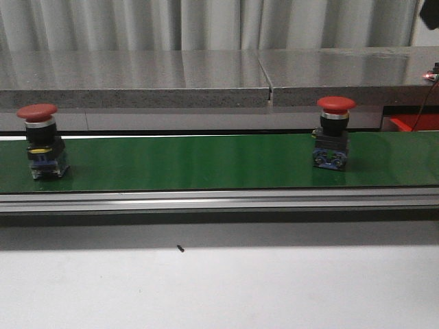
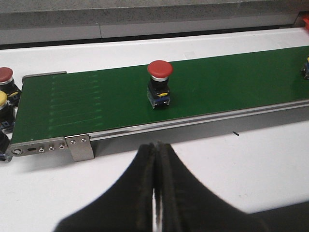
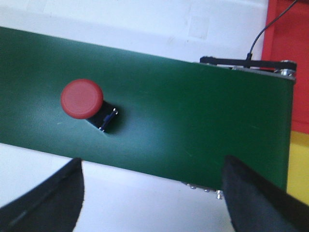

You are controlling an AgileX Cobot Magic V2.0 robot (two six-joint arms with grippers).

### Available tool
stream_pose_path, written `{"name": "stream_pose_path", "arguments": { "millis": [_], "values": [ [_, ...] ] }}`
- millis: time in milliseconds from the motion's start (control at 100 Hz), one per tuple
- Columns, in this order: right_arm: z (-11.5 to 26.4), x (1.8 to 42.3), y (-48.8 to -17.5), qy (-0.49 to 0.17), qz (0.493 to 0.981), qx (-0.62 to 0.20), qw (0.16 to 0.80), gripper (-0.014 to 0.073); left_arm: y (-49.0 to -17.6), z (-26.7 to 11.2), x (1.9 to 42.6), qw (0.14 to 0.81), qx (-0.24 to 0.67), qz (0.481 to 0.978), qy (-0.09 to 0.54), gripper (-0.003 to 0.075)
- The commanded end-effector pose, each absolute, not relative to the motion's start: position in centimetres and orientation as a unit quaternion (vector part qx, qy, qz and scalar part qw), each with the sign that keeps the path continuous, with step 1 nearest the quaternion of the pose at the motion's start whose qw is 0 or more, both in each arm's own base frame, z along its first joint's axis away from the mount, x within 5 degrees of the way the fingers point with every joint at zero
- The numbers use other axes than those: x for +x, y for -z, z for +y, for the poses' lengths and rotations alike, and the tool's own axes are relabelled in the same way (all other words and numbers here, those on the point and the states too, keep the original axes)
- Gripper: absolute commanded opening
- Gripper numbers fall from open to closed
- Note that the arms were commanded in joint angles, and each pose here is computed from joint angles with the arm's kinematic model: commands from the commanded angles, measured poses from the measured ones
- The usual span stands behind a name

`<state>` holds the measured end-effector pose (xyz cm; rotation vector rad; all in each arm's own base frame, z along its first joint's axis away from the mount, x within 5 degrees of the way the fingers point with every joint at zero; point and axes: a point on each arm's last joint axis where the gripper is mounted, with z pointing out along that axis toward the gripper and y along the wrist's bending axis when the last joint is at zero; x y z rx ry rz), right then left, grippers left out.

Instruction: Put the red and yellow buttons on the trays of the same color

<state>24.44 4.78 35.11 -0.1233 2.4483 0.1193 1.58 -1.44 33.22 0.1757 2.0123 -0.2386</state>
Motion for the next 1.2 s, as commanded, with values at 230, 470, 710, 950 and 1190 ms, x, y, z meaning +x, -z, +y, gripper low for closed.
{"name": "stream_pose_path", "arguments": {
  "millis": [230, 470, 710, 950, 1190],
  "values": [
    [5.9, 28.3, -35.9, -0.052, 0.958, -0.052, 0.279, 0.0654, -34.3, -1.5, 1.9, 0.553, 0.067, 0.823, 0.112, -0.002],
    [6.7, 31.2, -34.3, -0.052, 0.976, -0.052, 0.204, 0.0654, -34.3, -1.5, 1.9, 0.553, 0.067, 0.823, 0.112, -0.002],
    [7.4, 32.8, -32.7, -0.064, 0.98, -0.06, 0.177, 0.0654, -34.3, -1.5, 1.9, 0.553, 0.067, 0.823, 0.112, -0.002],
    [7.1, 34.6, -31.3, -0.041, 0.977, -0.063, 0.199, 0.0596, -34.3, -1.5, 1.9, 0.553, 0.067, 0.823, 0.112, -0.002],
    [5.9, 35.4, -30.2, -0.027, 0.981, -0.048, 0.186, 0.0367, -34.3, -1.5, 1.9, 0.553, 0.067, 0.823, 0.112, -0.002]
  ]
}}
